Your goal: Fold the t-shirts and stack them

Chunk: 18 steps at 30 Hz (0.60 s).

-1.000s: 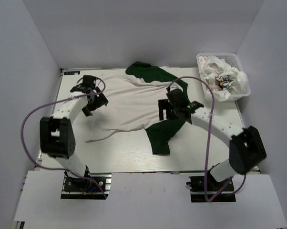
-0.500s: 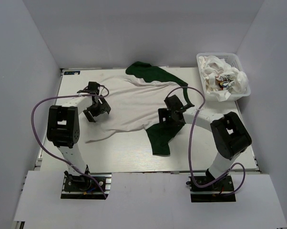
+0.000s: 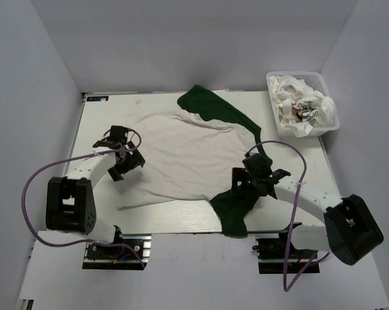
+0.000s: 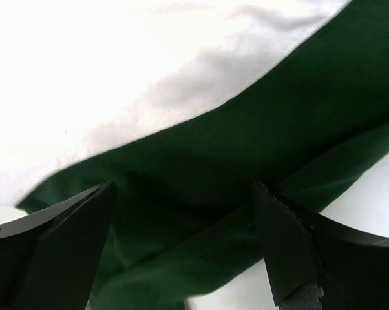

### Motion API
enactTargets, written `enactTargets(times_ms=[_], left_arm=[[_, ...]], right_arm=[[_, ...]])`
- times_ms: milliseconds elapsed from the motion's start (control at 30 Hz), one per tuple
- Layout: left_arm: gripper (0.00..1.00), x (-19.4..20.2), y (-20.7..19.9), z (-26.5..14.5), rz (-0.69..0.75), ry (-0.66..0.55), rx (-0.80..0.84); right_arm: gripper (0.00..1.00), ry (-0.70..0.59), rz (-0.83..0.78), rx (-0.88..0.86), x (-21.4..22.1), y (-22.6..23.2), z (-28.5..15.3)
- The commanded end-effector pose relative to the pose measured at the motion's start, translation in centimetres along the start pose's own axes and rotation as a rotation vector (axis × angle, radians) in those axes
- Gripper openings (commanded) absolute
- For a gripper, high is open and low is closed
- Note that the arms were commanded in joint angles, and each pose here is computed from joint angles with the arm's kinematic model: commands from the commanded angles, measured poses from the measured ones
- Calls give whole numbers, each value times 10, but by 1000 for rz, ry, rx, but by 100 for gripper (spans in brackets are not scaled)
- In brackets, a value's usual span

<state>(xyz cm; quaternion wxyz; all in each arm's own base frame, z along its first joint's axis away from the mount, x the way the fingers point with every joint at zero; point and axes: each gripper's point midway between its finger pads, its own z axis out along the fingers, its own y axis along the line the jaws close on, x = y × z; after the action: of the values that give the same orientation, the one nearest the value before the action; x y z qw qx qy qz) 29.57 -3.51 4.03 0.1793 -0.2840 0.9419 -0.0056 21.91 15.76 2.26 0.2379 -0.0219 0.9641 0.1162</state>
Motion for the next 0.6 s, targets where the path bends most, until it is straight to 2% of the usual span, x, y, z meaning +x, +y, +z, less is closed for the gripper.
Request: enactTargets(times_ms=[0,133,233,267,300,333,367,400,433,467,500,533,567], left_arm=[[100,-12,-8,-32,-33,-88,80],[100,-37,-15,-50,-56,-172,112],[100,-61,-29,-45,-46,-180,89],[100,-78,-40,-50,-52,-210,102],[100,-81,-41,-36,-37,-188,71],[100,-86,-43,-32,-28,-192,56],[100,-103,-51,-34,-41,-218,71],[100,-109,-52,-30,-32,-227,53],[100,-110,-53,-14,-27,-205,25],[100,-122,-60,-15,-31,-226,26],[100,-127,-56,-9,-37,-221,0],[100,-129,-58,-3,-25,-216,-5],[100,-135,-58,9,-33,-205,-20]], right_arm=[[90,175,-11,4,53,-11,-29],[90,-94,-119,-31,-31,12,-57],[90,-269,-146,4,-100,28,-65],[90,-296,-141,83,-116,21,-56],[90,-353,-126,85,-145,31,-64],[90,-329,-126,125,-166,35,-43],[90,-385,-116,118,-199,48,-52],[90,-382,-125,121,-211,53,-47],[90,-262,-158,173,-201,46,-2],[90,-360,-133,124,-255,64,-20],[90,-352,-130,99,-266,69,-12],[90,-290,-145,85,-266,66,14],[90,-344,-147,58,-305,74,17]])
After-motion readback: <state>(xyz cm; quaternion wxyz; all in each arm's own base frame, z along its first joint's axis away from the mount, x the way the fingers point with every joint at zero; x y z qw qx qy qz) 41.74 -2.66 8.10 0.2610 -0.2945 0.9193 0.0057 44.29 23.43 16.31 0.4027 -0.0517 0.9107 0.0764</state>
